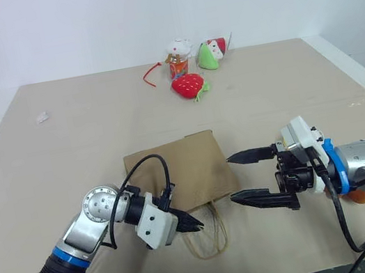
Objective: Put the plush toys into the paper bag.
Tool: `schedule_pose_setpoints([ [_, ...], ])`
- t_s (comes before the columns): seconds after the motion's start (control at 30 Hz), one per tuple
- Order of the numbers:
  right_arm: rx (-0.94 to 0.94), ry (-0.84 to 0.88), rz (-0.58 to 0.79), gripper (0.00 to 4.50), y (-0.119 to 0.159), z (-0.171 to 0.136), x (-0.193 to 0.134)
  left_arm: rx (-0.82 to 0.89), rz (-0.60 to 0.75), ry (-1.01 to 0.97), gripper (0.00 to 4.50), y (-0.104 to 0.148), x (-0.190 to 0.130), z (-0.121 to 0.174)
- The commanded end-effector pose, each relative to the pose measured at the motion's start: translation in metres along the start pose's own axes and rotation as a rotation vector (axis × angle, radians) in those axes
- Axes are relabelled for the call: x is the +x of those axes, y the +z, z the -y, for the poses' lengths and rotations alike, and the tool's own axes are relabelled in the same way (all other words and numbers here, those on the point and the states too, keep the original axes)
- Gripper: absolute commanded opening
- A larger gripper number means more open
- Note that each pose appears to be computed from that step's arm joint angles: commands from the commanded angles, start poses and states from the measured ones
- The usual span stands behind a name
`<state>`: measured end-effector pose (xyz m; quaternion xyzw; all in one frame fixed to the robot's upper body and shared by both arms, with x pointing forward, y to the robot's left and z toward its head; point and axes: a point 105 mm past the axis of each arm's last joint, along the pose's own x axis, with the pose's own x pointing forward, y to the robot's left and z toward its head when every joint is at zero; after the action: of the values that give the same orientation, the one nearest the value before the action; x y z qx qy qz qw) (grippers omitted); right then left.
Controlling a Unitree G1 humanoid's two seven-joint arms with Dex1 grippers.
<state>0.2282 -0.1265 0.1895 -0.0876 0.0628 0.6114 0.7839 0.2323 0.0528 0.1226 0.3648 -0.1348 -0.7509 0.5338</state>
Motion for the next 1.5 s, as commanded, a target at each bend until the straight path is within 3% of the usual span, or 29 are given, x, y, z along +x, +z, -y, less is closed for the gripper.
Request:
schedule_pose_setpoints([
  [0.03, -0.053, -0.033, 0.014, 4.5, 0.013, 0.004, -0.008, -0.053, -0.019, 0.253, 0.05, -0.005, -0.039, -0.055],
  [0.13, -0.052, -0.038, 0.02, 4.5, 0.013, 0.006, -0.005, -0.037, 0.041, 0.348, 0.05, 0.011, -0.045, -0.081],
  [0.5, 0.022, -0.163, 0.032, 4.5, -0.006, 0.026, 0.0, -0.082, 0.117, 0.51, 0.05, 0.027, -0.048, -0.096],
  [0.63, 0.05, -0.213, 0.009, 3.61, -0.019, 0.035, -0.004, -0.108, 0.125, 0.603, 0.0, 0.025, -0.056, -0.102],
  [0.7, 0.051, -0.223, 0.005, 2.61, -0.022, 0.037, -0.005, -0.11, 0.126, 0.628, 0.0, 0.025, -0.058, -0.103],
  [0.73, 0.053, -0.225, 0.011, 1.81, -0.022, 0.038, -0.003, -0.11, 0.126, 0.636, 0.0, 0.025, -0.059, -0.104],
  [0.77, 0.056, -0.225, 0.018, 1.81, -0.021, 0.039, 0.0, -0.105, 0.126, 0.643, 0.0, 0.026, -0.059, -0.104],
  [0.8, 0.053, -0.222, 0.03, 1.2, -0.02, 0.04, 0.005, -0.104, 0.128, 0.645, 0.0, 0.026, -0.058, -0.104],
  [0.83, 0.047, -0.227, 0.042, 1.12, -0.019, 0.041, 0.01, -0.103, 0.13, 0.646, 0.0, 0.027, -0.058, -0.103],
  [0.9, 0.03, -0.24, 0.066, 0.15, -0.014, 0.046, 0.019, -0.104, 0.134, 0.644, 0.0, 0.027, -0.056, -0.102],
  [0.93, 0.024, -0.25, 0.081, 0.03, -0.012, 0.049, 0.023, -0.106, 0.135, 0.643, 0.0, 0.027, -0.055, -0.102],
  [1.5, 0.001, -0.403, 0.16, 0.03, -0.001, 0.073, 0.093, -0.105, 0.186, 0.773, 0.0, 0.034, -0.05, -0.115],
])
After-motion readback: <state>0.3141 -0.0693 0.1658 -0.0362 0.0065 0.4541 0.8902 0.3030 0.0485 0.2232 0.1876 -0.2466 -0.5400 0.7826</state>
